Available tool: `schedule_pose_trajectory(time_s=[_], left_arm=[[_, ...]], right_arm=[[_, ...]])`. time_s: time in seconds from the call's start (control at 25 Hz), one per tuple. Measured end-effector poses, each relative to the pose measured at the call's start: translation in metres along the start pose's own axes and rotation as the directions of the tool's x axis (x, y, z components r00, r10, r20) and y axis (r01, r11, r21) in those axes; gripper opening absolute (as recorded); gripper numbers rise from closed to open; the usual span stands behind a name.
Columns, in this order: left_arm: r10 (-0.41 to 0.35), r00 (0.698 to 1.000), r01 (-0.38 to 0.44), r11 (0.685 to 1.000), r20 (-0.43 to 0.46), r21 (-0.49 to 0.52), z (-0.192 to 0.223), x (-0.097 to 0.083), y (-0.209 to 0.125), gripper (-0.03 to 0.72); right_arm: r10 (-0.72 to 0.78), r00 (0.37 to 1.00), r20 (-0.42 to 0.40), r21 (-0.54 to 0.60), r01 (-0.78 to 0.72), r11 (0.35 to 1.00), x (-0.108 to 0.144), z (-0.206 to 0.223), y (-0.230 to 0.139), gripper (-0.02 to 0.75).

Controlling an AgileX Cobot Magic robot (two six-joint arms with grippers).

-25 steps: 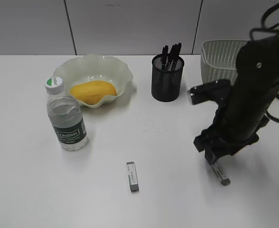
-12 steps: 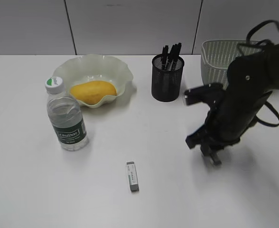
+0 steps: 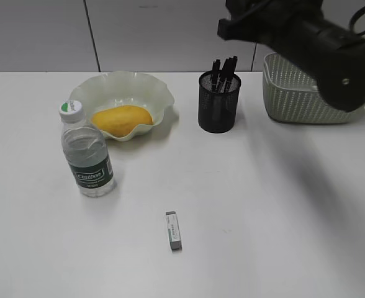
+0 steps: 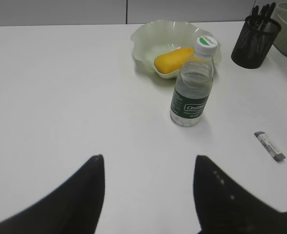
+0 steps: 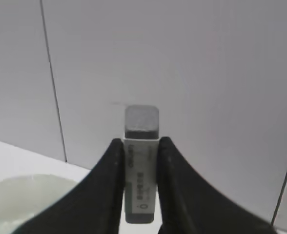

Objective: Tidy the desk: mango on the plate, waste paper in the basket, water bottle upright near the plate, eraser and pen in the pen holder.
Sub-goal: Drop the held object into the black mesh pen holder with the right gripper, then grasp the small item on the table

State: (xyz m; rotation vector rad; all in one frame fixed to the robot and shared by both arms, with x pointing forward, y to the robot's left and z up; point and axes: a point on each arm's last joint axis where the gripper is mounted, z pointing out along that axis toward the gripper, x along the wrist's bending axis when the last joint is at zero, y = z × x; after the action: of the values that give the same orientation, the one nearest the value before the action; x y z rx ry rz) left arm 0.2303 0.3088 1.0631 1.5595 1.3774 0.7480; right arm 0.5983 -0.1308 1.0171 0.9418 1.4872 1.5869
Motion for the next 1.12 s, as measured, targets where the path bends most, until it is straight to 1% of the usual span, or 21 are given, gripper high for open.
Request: schedule_pose_trajectory(time_s=[0.08, 0.16, 0.2, 0.24, 0.32, 0.4, 0.44, 0.48, 0.6, 0.68, 0.76, 0.84, 0.92, 0.96, 1.08, 1.12], left_arm=[[0.000, 1.000, 0.000, 1.000, 0.000, 0.000, 0.000, 0.000, 0.000, 0.433], [0.000, 1.000, 0.000, 1.000, 0.000, 0.000, 0.000, 0.000, 0.000, 0.433], [0.000, 1.000, 0.000, 1.000, 0.000, 0.000, 0.000, 0.000, 0.000, 0.433], [0.000, 1.000, 0.000, 1.000, 0.000, 0.000, 0.000, 0.000, 0.000, 0.433], [0.000, 1.000, 0.000, 1.000, -0.001, 0.000, 0.000, 0.000, 0.000, 0.433], [0.000, 1.000, 0.000, 1.000, -0.001, 0.000, 0.000, 0.000, 0.000, 0.433], [0.000, 1.000, 0.000, 1.000, -0.001, 0.000, 0.000, 0.000, 0.000, 0.433], [0.000, 1.000, 0.000, 1.000, -0.001, 0.000, 0.000, 0.000, 0.000, 0.433], [0.001, 1.000, -0.001, 1.000, -0.001, 0.000, 0.000, 0.000, 0.000, 0.433], [0.001, 1.000, -0.001, 1.000, -0.001, 0.000, 0.000, 0.000, 0.000, 0.433], [0.001, 1.000, -0.001, 1.000, -0.001, 0.000, 0.000, 0.000, 0.000, 0.433], [0.001, 1.000, -0.001, 1.000, -0.001, 0.000, 0.000, 0.000, 0.000, 0.433], [0.001, 1.000, -0.001, 1.000, -0.001, 0.000, 0.000, 0.000, 0.000, 0.429], [0.001, 1.000, -0.001, 1.000, -0.001, 0.000, 0.000, 0.000, 0.000, 0.424], [0.001, 1.000, -0.001, 1.000, -0.001, 0.000, 0.000, 0.000, 0.000, 0.400], [0.001, 1.000, -0.001, 1.000, -0.001, 0.000, 0.000, 0.000, 0.000, 0.391]], right_arm=[[-0.003, 1.000, 0.009, 0.042, 0.003, 0.999, -0.003, 0.017, -0.032, 0.171], [-0.004, 1.000, 0.013, 0.117, 0.002, 0.993, -0.004, 0.029, -0.069, 0.173], [-0.003, 1.000, 0.015, 0.151, 0.001, 0.989, -0.005, 0.032, -0.084, 0.194], [-0.002, 1.000, 0.020, 0.180, -0.002, 0.984, -0.005, 0.032, -0.094, 0.234], [0.006, 0.999, 0.034, 0.220, -0.013, 0.975, -0.006, 0.032, -0.102, 0.378], [0.015, 0.999, 0.047, 0.217, -0.025, 0.976, -0.007, 0.032, -0.092, 0.489], [0.016, 0.999, 0.049, 0.217, -0.027, 0.976, -0.007, 0.031, -0.083, 0.520], [0.017, 0.999, 0.049, 0.212, -0.027, 0.977, -0.007, 0.029, -0.067, 0.535], [0.012, 0.999, 0.048, 0.281, -0.025, 0.959, -0.005, 0.014, -0.012, 0.537], [-0.014, 0.999, 0.037, 0.370, -0.001, 0.929, -0.003, -0.005, 0.021, 0.507], [-0.050, 0.999, 0.019, 0.486, 0.034, 0.873, -0.002, -0.031, 0.043, 0.462], [-0.073, 0.997, 0.008, 0.643, 0.051, 0.764, -0.002, -0.065, 0.044, 0.422], [-0.079, 0.997, 0.005, 0.757, 0.047, 0.652, -0.001, -0.106, 0.042, 0.392], [-0.078, 0.997, 0.006, 0.814, 0.040, 0.580, -0.001, -0.128, 0.036, 0.382], [-0.060, 0.997, 0.043, 0.900, -0.012, 0.437, 0.000, -0.194, 0.036, 0.370], [-0.056, 0.997, 0.059, 0.914, -0.032, 0.404, 0.001, -0.217, 0.038, 0.370]])
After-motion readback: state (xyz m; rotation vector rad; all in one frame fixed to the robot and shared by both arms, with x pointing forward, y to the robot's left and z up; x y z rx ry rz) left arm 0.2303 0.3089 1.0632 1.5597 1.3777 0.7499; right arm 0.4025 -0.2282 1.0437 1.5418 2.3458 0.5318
